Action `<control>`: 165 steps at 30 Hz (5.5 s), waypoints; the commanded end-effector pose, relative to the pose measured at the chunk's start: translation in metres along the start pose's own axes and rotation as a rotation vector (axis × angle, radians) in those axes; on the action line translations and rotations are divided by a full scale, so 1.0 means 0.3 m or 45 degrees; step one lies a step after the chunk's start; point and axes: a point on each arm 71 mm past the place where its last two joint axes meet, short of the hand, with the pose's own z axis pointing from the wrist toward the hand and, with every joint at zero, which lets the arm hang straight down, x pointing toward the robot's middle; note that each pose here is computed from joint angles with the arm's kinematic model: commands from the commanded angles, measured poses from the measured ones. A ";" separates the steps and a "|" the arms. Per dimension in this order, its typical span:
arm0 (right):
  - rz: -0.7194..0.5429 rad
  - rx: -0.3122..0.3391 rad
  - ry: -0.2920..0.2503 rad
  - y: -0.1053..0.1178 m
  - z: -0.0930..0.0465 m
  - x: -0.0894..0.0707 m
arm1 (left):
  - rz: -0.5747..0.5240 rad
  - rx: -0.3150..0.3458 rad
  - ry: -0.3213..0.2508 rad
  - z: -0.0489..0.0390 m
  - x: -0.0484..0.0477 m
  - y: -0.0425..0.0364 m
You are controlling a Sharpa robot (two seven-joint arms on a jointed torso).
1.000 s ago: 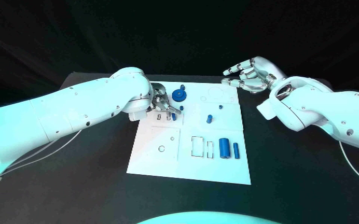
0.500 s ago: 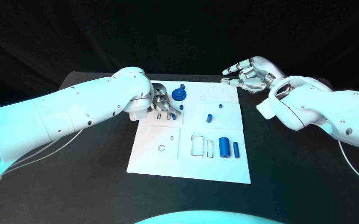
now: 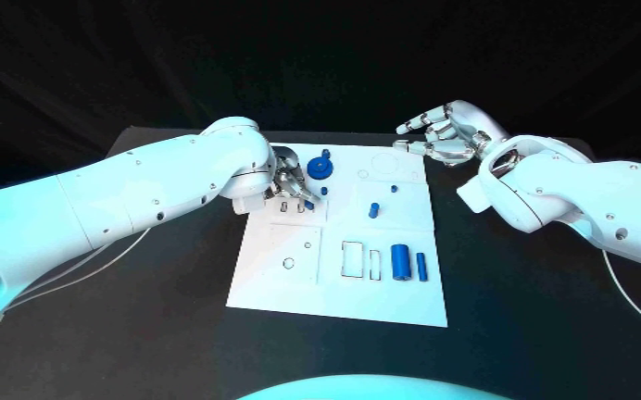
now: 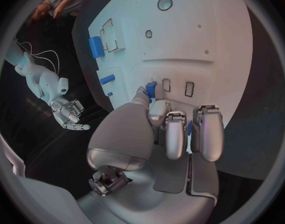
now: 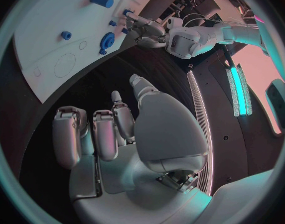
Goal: Assemble the parts on the task board
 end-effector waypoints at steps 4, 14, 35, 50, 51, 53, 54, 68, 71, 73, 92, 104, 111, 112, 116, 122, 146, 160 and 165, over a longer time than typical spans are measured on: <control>0.001 -0.004 0.021 -0.001 0.000 0.005 | -0.071 0.017 0.030 0.003 0.012 0.002; 0.002 0.002 0.026 -0.007 0.000 0.008 | -0.106 0.020 0.028 -0.004 0.010 0.017; 0.006 0.013 0.020 -0.018 -0.006 0.002 | -0.149 0.069 -0.195 -0.065 0.017 0.067; 0.004 0.010 0.019 -0.019 -0.007 0.001 | -0.022 0.032 -0.269 -0.041 0.064 0.071; 0.004 0.010 0.019 -0.019 -0.007 0.002 | -0.019 0.031 -0.268 -0.040 0.065 0.071; 0.004 0.010 0.020 -0.019 -0.007 0.002 | -0.015 0.029 -0.266 -0.038 0.067 0.070; 0.004 0.010 0.020 -0.019 -0.007 0.002 | -0.012 0.028 -0.264 -0.037 0.068 0.070; 0.004 0.011 0.024 -0.021 -0.008 0.005 | 0.033 0.001 -0.213 -0.030 0.076 0.077; 0.004 0.012 0.024 -0.021 -0.008 0.005 | 0.041 -0.004 -0.206 -0.029 0.076 0.079; 0.005 0.012 0.024 -0.021 -0.008 0.006 | 0.046 -0.007 -0.201 -0.029 0.077 0.081; 0.005 0.013 0.032 -0.022 -0.006 0.009 | 0.064 -0.009 -0.189 -0.029 0.078 0.081; 0.005 0.014 0.033 -0.023 -0.006 0.011 | 0.071 -0.004 -0.179 -0.031 0.080 0.078; 0.006 0.015 0.033 -0.024 -0.005 0.011 | 0.087 0.000 -0.158 -0.032 0.083 0.079; 0.006 0.015 0.033 -0.024 -0.005 0.011 | 0.089 0.001 -0.156 -0.033 0.083 0.079; 0.006 0.015 0.035 -0.024 -0.005 0.013 | 0.092 0.004 -0.152 -0.033 0.083 0.078; 0.007 0.016 0.037 -0.025 -0.005 0.016 | 0.089 0.006 -0.157 -0.032 0.080 0.076; 0.009 0.016 0.041 -0.024 -0.007 0.018 | 0.059 -0.003 -0.122 -0.011 0.075 0.056; 0.009 0.016 0.042 -0.024 -0.009 0.017 | 0.047 -0.007 -0.121 -0.006 0.073 0.052; 0.009 0.016 0.042 -0.024 -0.008 0.017 | 0.042 -0.009 -0.122 -0.006 0.073 0.054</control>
